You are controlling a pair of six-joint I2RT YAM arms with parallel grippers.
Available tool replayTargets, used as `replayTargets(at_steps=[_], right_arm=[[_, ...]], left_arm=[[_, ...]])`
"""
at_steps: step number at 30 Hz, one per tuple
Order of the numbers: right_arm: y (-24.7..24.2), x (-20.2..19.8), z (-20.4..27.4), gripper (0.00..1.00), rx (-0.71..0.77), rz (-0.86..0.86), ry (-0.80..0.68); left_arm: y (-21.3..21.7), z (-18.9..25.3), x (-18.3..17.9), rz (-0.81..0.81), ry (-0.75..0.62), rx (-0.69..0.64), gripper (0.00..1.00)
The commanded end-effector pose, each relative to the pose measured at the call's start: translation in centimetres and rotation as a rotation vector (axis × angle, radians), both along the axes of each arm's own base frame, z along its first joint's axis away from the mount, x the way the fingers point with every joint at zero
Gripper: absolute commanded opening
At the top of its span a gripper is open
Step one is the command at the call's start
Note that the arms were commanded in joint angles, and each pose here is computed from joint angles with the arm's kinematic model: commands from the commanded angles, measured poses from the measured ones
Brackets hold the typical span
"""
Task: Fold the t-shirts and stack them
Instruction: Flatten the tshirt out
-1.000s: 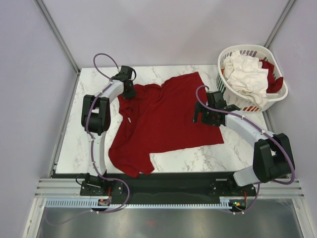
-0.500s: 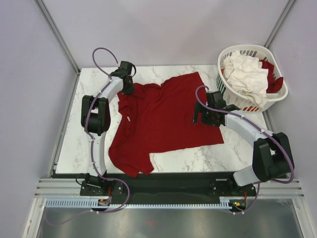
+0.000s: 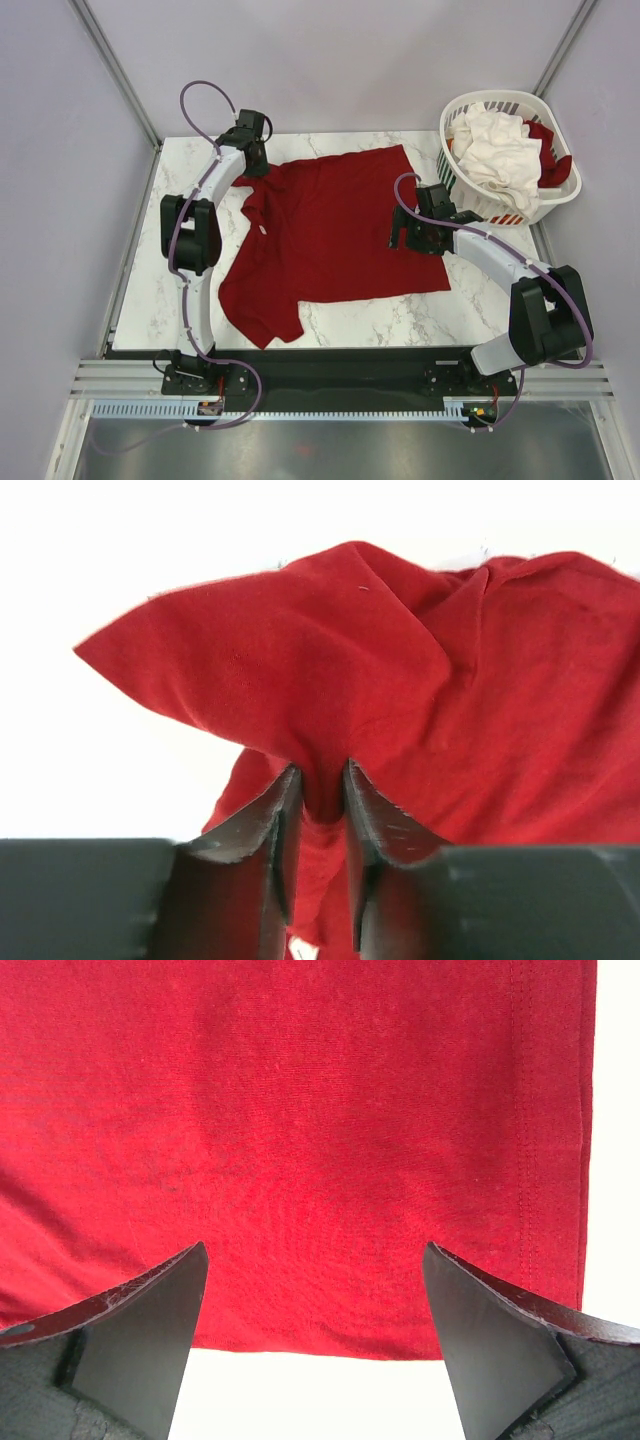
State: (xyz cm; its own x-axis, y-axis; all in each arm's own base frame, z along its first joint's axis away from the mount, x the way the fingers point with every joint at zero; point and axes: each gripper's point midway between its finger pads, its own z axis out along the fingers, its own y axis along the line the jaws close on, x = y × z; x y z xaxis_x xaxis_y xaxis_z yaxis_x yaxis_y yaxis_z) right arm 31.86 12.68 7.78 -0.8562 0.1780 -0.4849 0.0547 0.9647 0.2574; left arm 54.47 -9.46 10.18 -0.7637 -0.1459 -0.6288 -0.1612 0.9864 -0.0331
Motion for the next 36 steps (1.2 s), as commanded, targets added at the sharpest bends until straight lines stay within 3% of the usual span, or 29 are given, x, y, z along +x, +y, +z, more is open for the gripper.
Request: replayTargets(at_steps=[1,4,8,12,15,16,18,20,23,27,36], right_arm=[[0.3,0.4,-0.1,0.97,-0.005,0.014,-0.017],[0.3,0.3,-0.2,0.97,-0.005,0.015,-0.012],[0.3,0.4,-0.4,0.97,-0.006,0.013,-0.011],[0.4,0.3,-0.5,0.96,-0.003,0.017,-0.007],[0.4,0.4,-0.6,0.97,-0.003,0.015,-0.007],[0.4,0.4,-0.6,0.97,-0.004,0.017,-0.005],[0.5,0.4,-0.7,0.97,-0.002,0.016,-0.003],[0.6,0.3,-0.7,0.97,-0.003,0.019,-0.002],[0.6,0.2,-0.8,0.97,-0.004,0.022,0.001],[0.8,0.1,-1.2,0.97,-0.002,0.028,0.010],[0.9,0.1,-1.3,0.97,-0.010,0.032,0.012]], left_arm=[[0.4,3.9,0.6,-0.016,-0.074,0.037,0.36],[0.5,3.9,0.6,-0.018,-0.074,0.043,0.36],[0.5,3.7,0.8,-0.021,-0.070,0.046,0.12],[0.4,3.2,0.9,-0.028,-0.061,0.052,0.06],[0.5,3.1,0.6,-0.027,-0.052,0.053,0.24],[0.7,2.8,0.4,-0.025,-0.043,0.060,0.37],[1.3,3.5,0.0,-0.008,-0.053,0.084,0.53],[2.0,3.2,-0.8,0.006,-0.040,0.111,0.59],[2.9,2.5,-2.3,0.031,-0.017,0.139,0.58],[3.7,-0.2,-4.0,0.064,0.014,0.138,0.49],[3.1,-2.3,-3.7,0.056,0.015,0.107,0.52]])
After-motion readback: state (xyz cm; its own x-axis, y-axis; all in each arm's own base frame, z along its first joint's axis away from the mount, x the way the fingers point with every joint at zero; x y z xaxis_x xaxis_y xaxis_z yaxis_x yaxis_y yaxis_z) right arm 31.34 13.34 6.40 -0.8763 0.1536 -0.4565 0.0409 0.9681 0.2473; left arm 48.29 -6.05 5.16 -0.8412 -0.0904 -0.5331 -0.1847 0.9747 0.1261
